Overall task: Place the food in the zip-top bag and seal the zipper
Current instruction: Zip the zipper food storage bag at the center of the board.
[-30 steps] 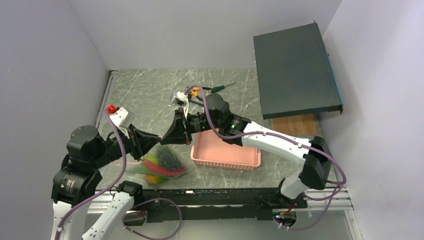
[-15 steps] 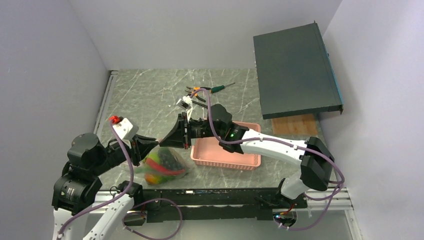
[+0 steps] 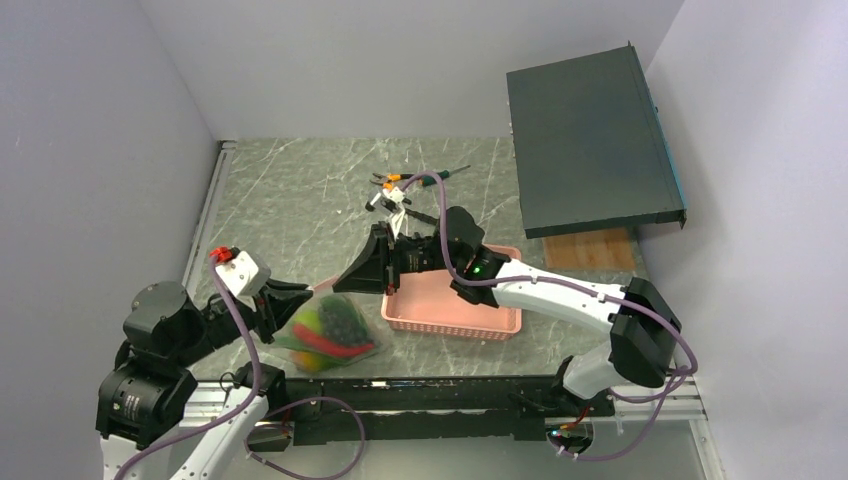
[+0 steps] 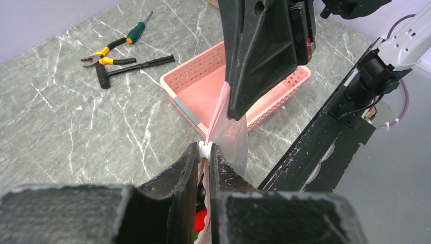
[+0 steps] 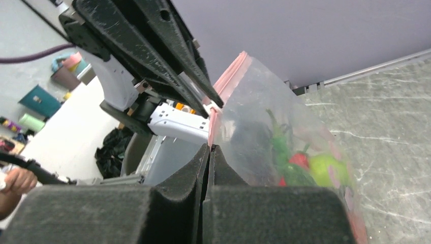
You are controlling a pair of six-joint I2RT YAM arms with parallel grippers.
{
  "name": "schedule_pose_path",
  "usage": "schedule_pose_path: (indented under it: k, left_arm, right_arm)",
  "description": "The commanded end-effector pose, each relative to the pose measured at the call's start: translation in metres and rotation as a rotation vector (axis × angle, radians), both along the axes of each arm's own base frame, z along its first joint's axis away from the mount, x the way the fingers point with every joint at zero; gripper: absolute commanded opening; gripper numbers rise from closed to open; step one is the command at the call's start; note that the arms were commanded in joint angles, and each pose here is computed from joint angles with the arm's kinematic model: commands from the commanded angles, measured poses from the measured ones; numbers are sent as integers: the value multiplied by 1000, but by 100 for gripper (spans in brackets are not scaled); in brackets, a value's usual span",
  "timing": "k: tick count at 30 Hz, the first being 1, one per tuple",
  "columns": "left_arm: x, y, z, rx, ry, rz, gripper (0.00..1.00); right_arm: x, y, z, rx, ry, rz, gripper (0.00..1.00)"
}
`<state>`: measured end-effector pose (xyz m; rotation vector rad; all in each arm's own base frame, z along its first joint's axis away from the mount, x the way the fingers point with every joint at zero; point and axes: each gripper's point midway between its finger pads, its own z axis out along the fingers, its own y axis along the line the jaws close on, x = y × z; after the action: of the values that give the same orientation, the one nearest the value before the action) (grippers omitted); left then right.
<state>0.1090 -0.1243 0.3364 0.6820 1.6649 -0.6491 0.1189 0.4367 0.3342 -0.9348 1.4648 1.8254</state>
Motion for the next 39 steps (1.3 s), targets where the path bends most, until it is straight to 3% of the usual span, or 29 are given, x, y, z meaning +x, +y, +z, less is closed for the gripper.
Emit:
schedule_pose_path:
  k: [1, 3, 6, 13, 28, 32, 34, 39]
  left_arm:
    - [-8, 2, 13, -19, -30, 8, 0]
    - [-9, 0, 17, -31, -37, -8, 0]
    - [-8, 0, 17, -33, -38, -3, 0]
    - [-6, 1, 18, -32, -40, 4, 0]
    - [-3, 0, 12, -51, 17, 24, 0]
    - [-3, 1, 12, -55, 20, 30, 0]
    - [-3, 2, 11, -53, 24, 35, 0]
    - [-3, 9, 9, -33, 46, 81, 0]
  right_arm:
    - [-17, -13, 41, 102, -199, 120, 0]
    - [-19, -12, 34, 72, -234, 161, 11]
    - [-23, -10, 31, 54, -265, 217, 37]
    - [-15, 1, 24, -12, -261, 219, 45]
    - [-10, 18, 26, -11, -260, 185, 24]
    - [-5, 21, 25, -19, -249, 165, 10]
    - [4, 24, 24, -32, -237, 106, 0]
    - [36, 20, 20, -34, -182, -123, 0]
